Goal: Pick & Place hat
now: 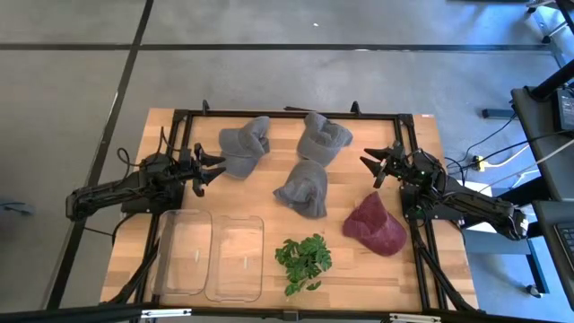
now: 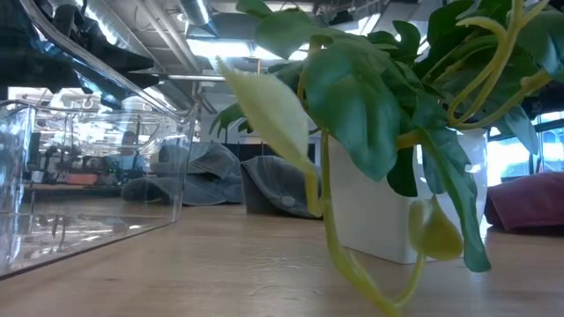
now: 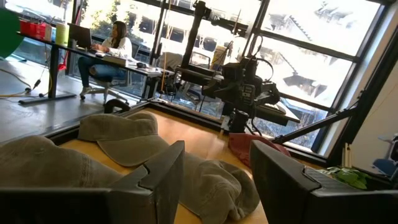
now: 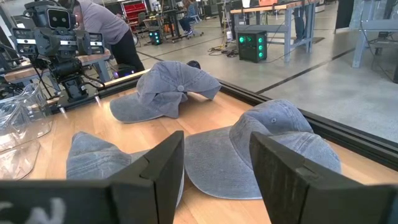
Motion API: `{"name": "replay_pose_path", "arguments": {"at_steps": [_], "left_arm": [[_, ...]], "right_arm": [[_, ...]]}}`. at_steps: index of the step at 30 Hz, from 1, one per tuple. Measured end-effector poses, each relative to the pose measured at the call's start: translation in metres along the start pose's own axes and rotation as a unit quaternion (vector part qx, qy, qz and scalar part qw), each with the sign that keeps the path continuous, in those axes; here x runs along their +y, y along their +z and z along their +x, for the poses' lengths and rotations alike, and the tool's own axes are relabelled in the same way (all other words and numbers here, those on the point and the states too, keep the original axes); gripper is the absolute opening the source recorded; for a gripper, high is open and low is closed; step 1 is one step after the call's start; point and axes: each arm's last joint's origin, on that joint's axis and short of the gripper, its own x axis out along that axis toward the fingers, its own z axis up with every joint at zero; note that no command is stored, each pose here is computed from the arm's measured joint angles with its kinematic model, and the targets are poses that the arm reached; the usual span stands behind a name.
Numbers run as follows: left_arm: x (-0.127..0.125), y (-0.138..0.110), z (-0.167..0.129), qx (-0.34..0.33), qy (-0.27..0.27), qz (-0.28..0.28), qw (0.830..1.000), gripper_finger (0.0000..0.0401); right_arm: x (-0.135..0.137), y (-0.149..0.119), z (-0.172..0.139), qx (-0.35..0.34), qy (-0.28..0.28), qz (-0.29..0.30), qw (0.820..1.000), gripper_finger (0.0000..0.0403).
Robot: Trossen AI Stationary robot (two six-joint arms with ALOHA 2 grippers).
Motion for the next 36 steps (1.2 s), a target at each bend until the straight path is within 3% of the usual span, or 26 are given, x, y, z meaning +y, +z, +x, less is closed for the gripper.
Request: {"name": "replay_pose_path", "arguments": {"at_steps": [21,31,36], "left_arm": [[0.0,0.003,0.0,-0.017,0.005,-0.004,1.0,0.0178],[-0.001,0.009,0.0,-0.055,0.017,-0.017,0.998,0.0178],[-0.002,0.011,-0.001,-0.065,0.005,-0.023,0.998,0.0178]], "right_arm": [[0.001,0.004,0.0,-0.02,0.003,0.041,0.999,0.0184],[-0.005,0.005,-0.001,-0.047,-0.101,0.07,0.991,0.0184],[-0.006,0.005,-0.001,-0.049,-0.109,0.07,0.99,0.0184]]}}
